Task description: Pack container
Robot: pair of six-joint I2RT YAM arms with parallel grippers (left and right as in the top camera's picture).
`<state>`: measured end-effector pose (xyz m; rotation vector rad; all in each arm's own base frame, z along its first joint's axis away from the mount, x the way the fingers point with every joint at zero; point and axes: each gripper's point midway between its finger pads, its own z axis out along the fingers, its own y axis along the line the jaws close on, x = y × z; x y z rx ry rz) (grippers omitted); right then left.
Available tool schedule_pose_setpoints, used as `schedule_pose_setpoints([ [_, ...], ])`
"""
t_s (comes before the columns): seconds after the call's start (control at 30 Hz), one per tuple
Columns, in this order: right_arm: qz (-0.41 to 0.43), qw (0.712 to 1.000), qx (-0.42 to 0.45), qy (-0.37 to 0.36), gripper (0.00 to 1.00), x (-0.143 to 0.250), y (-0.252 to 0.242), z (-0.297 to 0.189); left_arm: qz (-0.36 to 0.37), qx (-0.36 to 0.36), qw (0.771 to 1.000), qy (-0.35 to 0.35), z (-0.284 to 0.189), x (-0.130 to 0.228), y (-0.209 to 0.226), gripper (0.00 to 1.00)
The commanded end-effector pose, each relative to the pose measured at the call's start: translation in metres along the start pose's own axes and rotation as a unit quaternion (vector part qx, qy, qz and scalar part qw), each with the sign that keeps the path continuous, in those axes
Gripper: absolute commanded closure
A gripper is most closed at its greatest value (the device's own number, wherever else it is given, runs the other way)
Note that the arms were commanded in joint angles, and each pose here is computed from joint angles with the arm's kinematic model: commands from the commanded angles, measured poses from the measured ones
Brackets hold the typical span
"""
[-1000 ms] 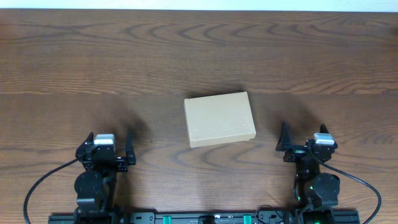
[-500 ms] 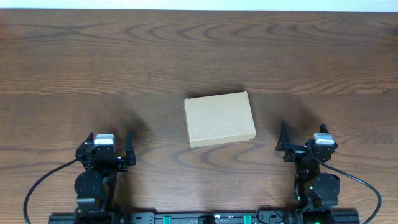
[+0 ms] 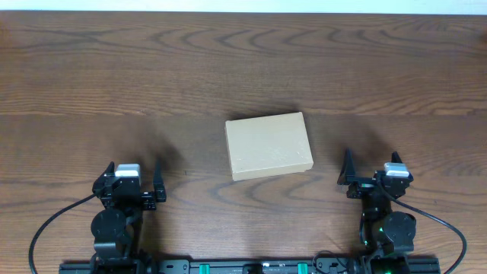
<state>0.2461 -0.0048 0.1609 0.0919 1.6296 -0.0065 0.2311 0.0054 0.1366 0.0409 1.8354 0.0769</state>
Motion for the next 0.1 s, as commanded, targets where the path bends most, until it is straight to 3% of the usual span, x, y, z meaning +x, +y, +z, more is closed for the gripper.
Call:
schedule_pose_setpoints([
  [0.0, 0.007, 1.0, 0.013, -0.002, 0.01, 0.0004, -0.0054, -0.0001, 0.003, 0.006, 1.0, 0.01, 0.0031, 0.0108, -0.0021, 0.05],
  [0.07, 0.007, 1.0, 0.013, -0.002, 0.01, 0.0004, -0.0054, -0.0001, 0.003, 0.006, 1.0, 0.01, 0.0031, 0.0108, -0.0021, 0.05],
])
